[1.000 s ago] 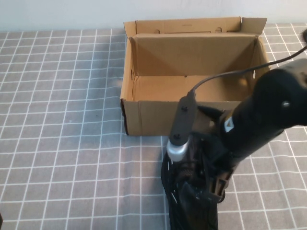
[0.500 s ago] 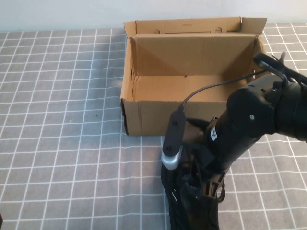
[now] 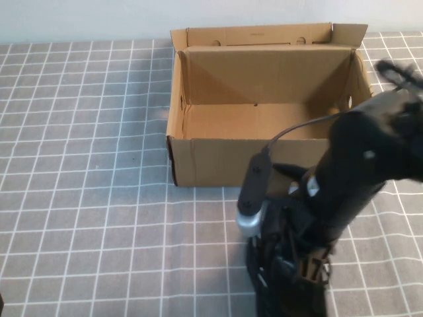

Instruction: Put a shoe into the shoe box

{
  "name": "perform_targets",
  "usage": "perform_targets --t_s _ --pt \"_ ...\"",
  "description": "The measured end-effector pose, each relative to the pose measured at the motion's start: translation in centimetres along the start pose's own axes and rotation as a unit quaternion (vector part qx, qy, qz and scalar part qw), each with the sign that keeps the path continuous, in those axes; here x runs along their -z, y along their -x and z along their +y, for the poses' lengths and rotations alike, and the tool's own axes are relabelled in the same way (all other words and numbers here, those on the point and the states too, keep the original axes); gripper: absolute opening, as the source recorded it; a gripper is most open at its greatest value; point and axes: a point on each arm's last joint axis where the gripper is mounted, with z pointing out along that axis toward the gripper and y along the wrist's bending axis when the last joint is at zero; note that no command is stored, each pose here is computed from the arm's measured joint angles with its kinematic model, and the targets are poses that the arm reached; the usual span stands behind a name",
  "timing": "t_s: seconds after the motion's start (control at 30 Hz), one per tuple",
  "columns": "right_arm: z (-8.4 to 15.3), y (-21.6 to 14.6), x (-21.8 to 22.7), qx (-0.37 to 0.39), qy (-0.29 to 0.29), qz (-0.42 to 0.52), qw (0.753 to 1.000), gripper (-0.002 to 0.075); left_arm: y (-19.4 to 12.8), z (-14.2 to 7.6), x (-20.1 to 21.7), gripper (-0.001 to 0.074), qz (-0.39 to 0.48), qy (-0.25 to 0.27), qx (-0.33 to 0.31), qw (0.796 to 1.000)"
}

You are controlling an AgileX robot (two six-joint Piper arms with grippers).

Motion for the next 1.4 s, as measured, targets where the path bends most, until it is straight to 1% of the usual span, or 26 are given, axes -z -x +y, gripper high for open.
perform_targets --t_s 0.1,0.23,0.43,0.9,1.1,1.13,1.2,1.3,1.33,1.4 --pt "0.9 -0.8 3.0 -0.001 -0.004 -0.016 1.000 -0.0006 0.0 0.0 0.0 -0.0001 0.000 0.000 0.000 1.000" --pt "2.4 -1.9 7.1 0.000 -0.013 -0.063 0.998 -0.0006 0.0 0.0 0.0 -0.0001 0.000 0.000 0.000 1.000" --pt "3.8 -3.2 10.9 0.007 -0.033 -0.116 0.993 -0.0006 0.0 0.0 0.0 -0.0001 0.000 0.000 0.000 1.000" --pt "4.0 -3.0 11.4 0.001 -0.033 -0.148 0.988 -0.0006 0.0 0.0 0.0 -0.0001 0.000 0.000 0.000 1.000" --pt "4.2 -2.9 11.5 -0.004 -0.022 -0.156 0.987 -0.0006 0.2 0.0 0.0 -0.0001 -0.010 0.000 0.002 1.000" --pt "4.2 -2.8 11.5 -0.006 -0.018 -0.158 0.987 -0.0006 0.4 -0.1 0.0 0.0001 -0.021 -0.004 0.016 1.000" --pt "4.3 -2.8 11.5 -0.008 -0.014 -0.161 0.987 -0.0006 1.0 -0.2 0.0 0.0001 -0.055 -0.015 0.071 0.996" --pt "4.4 -2.7 11.5 -0.010 -0.009 -0.164 0.986 -0.0006 2.1 -0.3 0.2 0.0001 -0.111 -0.038 0.184 0.976" --pt "4.4 -2.7 11.5 -0.010 -0.008 -0.164 0.986 -0.0006 2.4 -0.2 0.3 0.0000 -0.129 -0.042 0.211 0.968" --pt "4.5 -2.7 11.5 -0.012 -0.005 -0.166 0.986 -0.0006 2.9 -0.1 0.5 0.0000 -0.158 -0.045 0.244 0.956"
